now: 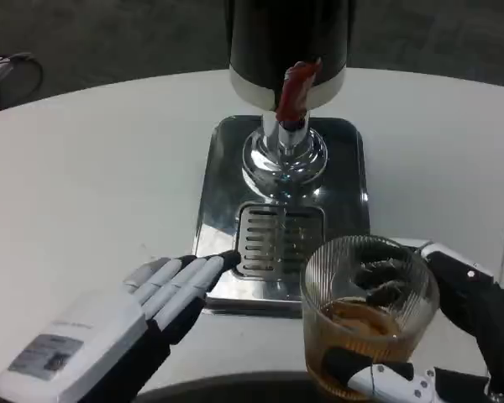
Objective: Grasp the cup under the faucet to collect the drink, then remove the cup.
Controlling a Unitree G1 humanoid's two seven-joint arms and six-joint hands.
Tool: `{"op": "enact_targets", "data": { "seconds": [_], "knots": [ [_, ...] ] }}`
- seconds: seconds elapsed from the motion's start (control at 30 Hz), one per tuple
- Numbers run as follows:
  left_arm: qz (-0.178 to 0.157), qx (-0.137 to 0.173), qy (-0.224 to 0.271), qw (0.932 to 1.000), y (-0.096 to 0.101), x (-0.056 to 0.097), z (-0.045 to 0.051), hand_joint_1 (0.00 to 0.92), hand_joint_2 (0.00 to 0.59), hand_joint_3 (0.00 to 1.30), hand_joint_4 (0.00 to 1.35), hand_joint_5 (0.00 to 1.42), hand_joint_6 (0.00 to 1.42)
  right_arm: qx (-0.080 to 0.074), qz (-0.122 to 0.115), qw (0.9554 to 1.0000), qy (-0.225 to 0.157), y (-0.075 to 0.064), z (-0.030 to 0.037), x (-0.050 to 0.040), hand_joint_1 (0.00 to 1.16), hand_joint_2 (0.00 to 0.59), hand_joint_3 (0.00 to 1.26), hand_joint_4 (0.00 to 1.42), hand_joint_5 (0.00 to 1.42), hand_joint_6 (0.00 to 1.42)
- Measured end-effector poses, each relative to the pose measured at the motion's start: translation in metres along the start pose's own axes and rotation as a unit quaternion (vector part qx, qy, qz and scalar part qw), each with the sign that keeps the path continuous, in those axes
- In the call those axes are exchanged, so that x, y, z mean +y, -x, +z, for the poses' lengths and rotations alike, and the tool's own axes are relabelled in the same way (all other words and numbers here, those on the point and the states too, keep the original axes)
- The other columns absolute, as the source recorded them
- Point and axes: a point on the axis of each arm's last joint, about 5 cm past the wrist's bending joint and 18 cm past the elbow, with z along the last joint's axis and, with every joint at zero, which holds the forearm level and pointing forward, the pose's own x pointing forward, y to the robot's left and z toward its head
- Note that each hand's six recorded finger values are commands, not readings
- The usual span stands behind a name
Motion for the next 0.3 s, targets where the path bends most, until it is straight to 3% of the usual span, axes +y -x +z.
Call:
{"op": "enact_targets", "data": {
  "seconds": [0.3],
  "knots": [
    [0.001, 0.009, 0.005, 0.9999, 0.0003, -0.0003, -0.0007, 0.0, 0.042, 0.0, 0.0, 0.0, 0.0, 0.0, 0.003, 1.0, 0.0, 0.0002, -0.0002, -0.0003, 0.86, 0.2, 0.84, 0.91, 0.94, 0.47]
  ]
}}
